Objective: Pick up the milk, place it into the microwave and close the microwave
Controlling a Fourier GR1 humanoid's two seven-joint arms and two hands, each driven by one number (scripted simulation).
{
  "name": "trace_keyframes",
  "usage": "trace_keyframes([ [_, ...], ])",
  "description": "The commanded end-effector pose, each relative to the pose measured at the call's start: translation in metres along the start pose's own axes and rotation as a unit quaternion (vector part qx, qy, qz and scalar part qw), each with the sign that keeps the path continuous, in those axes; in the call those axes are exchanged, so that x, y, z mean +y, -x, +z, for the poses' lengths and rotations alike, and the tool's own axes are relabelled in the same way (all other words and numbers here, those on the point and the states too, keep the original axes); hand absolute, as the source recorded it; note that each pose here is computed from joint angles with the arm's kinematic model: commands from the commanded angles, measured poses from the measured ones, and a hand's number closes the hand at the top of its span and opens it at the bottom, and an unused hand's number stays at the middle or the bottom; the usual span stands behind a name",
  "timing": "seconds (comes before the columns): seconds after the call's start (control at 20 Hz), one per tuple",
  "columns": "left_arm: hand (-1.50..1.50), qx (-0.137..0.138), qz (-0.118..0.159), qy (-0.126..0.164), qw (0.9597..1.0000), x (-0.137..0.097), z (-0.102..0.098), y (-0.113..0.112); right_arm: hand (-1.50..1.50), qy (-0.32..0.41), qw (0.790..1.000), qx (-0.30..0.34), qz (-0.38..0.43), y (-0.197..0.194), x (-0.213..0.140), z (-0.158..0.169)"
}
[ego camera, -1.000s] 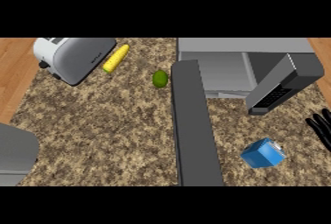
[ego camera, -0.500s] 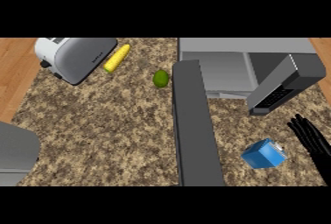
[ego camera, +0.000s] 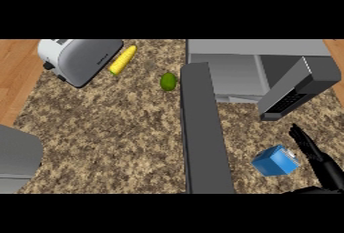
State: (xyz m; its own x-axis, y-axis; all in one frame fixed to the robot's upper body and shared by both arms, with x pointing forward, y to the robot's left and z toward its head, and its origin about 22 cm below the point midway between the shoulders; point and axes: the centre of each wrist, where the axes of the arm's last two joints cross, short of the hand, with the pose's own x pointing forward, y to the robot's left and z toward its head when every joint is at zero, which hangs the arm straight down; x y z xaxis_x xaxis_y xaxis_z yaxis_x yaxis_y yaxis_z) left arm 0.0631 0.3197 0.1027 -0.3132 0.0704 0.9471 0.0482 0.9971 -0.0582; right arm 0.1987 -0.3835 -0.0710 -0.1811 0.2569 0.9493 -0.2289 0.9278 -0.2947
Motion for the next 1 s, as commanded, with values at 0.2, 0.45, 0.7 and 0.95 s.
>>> trace_keyframes([
  [0.2, -1.5, -0.045, 0.031, 0.017, 0.9984, -0.007, -0.001, -0.014, -1.5, -0.032, 0.999, -0.02, -0.002, 0.035, 0.008, -0.023],
  [0.45, -1.5, -0.032, 0.034, 0.022, 0.9987, -0.009, 0.017, -0.016, -1.5, -0.025, 0.999, -0.014, -0.022, 0.054, 0.003, 0.006],
  [0.7, -1.5, -0.034, 0.033, 0.015, 0.9988, -0.004, 0.016, -0.013, -1.5, -0.04, 0.997, -0.026, -0.058, 0.059, 0.038, -0.028],
  [0.95, -1.5, -0.032, 0.041, 0.021, 0.9985, 0.002, 0.016, -0.007, 1.5, -0.037, 0.993, -0.028, -0.105, 0.065, 0.042, -0.024],
])
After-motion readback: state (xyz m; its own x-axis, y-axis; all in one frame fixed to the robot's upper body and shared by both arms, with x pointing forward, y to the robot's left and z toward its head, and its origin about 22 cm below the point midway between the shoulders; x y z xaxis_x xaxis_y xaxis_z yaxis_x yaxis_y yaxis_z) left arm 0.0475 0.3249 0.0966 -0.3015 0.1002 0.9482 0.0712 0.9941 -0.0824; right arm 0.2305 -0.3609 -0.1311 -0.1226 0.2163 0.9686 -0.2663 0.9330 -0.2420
